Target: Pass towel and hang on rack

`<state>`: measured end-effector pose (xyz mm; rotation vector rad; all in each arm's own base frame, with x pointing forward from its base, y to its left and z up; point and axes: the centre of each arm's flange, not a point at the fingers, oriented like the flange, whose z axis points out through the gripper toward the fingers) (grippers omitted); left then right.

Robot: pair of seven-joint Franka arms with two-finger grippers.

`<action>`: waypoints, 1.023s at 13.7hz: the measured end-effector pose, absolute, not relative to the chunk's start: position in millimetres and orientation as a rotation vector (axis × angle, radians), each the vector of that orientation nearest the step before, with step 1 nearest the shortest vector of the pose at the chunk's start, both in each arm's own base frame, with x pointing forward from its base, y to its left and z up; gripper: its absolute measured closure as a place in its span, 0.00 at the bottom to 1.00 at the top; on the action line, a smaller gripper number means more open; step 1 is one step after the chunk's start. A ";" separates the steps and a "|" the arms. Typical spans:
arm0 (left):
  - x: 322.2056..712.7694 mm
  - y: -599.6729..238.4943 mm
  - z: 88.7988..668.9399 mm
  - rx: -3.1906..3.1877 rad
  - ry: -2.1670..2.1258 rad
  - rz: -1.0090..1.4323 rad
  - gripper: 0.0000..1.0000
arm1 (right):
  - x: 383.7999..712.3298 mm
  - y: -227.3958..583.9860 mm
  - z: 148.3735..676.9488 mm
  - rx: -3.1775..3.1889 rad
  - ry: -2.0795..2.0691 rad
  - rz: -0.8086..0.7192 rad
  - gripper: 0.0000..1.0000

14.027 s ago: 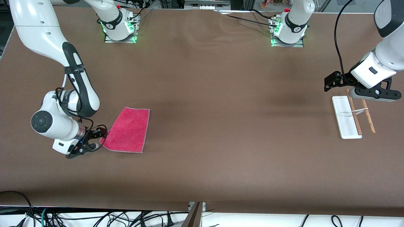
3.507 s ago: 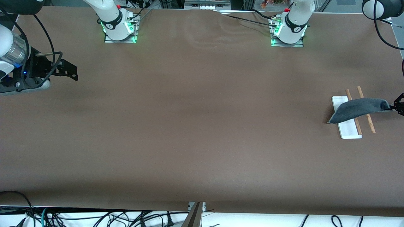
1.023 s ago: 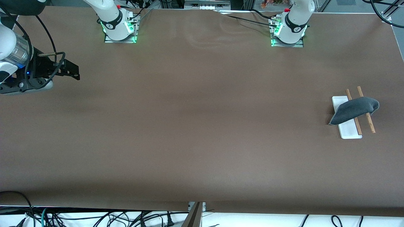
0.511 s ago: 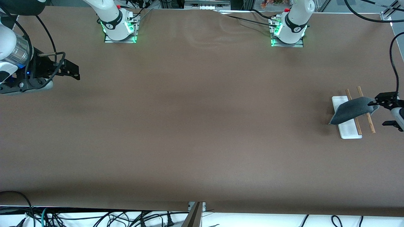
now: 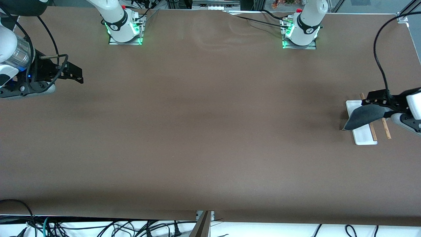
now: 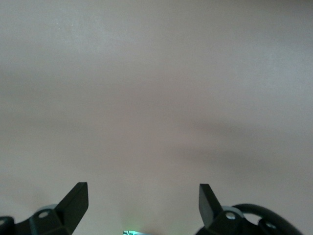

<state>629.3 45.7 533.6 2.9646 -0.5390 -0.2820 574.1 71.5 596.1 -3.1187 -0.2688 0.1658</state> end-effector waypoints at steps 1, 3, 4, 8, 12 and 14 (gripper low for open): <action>621.5 25.1 537.3 3.025 -0.512 -0.270 0.00 | 574.1 71.5 596.1 -3.119 -0.269 0.166 0.00; 602.0 -9.7 540.0 3.108 -0.381 -0.237 0.00 | 574.1 71.5 596.0 -3.119 -0.269 0.167 0.00; 594.5 -17.3 541.7 3.132 -0.314 -0.196 0.00 | 574.1 71.5 596.0 -3.119 -0.269 0.167 0.00; 579.4 -5.4 551.7 3.161 -0.204 -0.036 0.00 | 574.1 71.5 596.0 -3.119 -0.269 0.167 0.00; 575.3 -5.5 551.7 3.155 -0.187 -0.025 0.00 | 574.1 71.5 596.0 -3.119 -0.269 0.167 0.00; 575.3 -5.6 550.8 3.154 -0.179 -0.026 0.00 | 574.1 71.5 596.0 -3.119 -0.269 0.167 0.00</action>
